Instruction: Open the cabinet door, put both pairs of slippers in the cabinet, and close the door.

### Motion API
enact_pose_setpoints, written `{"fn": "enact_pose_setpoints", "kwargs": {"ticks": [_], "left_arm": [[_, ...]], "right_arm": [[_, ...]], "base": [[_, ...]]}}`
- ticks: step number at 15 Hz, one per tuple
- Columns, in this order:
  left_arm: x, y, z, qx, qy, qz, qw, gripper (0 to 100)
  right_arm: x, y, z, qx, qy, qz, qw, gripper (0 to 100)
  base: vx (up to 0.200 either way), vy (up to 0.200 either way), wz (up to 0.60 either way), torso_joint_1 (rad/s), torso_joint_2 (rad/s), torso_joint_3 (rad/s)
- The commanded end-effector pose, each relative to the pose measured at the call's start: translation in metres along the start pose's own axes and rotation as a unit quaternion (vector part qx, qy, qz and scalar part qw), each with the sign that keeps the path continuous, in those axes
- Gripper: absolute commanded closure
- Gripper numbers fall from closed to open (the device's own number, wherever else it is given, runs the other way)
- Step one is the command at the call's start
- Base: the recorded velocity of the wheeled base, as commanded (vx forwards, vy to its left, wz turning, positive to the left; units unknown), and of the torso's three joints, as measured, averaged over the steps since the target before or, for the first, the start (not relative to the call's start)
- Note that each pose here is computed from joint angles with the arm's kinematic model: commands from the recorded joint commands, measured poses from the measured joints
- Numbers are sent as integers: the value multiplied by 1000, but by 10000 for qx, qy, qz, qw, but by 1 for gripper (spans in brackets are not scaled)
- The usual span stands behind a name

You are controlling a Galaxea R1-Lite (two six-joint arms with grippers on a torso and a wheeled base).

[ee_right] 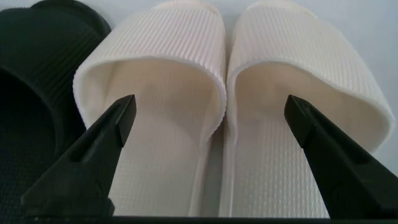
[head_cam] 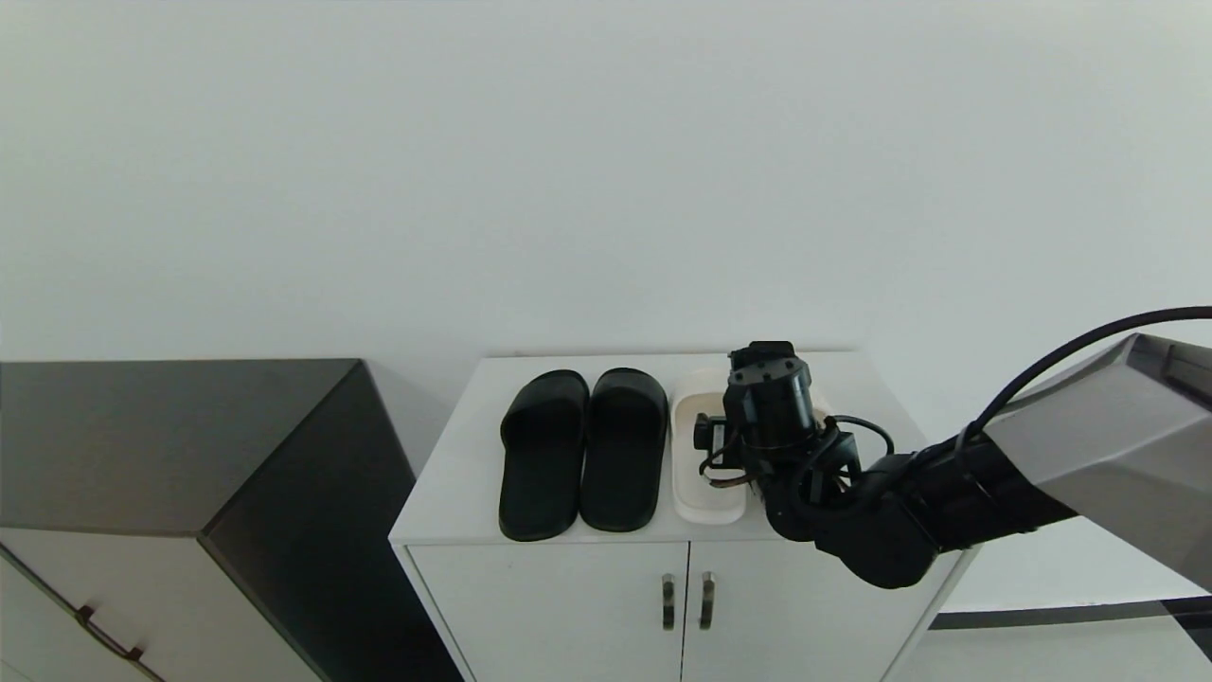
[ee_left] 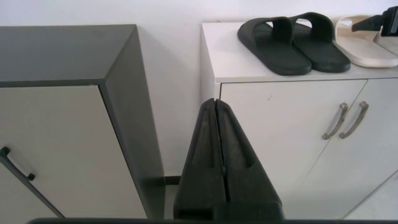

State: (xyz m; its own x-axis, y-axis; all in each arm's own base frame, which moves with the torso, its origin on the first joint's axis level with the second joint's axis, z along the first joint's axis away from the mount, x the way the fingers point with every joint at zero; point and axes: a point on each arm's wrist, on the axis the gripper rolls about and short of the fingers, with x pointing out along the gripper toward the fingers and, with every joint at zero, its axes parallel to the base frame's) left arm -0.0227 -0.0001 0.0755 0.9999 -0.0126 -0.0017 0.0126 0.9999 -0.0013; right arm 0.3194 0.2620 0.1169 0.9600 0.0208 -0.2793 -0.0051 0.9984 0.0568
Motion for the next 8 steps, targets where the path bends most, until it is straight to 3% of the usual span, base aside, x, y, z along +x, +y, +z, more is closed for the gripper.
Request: {"fn": "enact_pose_setpoints", "kwargs": {"ticks": [1, 2, 8], "left_arm": [[0, 0, 0, -1, 7, 1, 10000, 100], [0, 0, 0, -1, 7, 1, 10000, 100], [0, 0, 0, -1, 7, 1, 10000, 100]], "right_arm": [[11, 1, -4, -1, 10, -60, 10000, 0], [19, -1, -3, 23, -33, -114, 9999, 100], [26, -5, -2, 5, -103, -185, 9998, 100]], "base": [[0, 0, 0, 0, 0, 0], [0, 0, 0, 0, 0, 0], [0, 0, 0, 0, 0, 0]]}}
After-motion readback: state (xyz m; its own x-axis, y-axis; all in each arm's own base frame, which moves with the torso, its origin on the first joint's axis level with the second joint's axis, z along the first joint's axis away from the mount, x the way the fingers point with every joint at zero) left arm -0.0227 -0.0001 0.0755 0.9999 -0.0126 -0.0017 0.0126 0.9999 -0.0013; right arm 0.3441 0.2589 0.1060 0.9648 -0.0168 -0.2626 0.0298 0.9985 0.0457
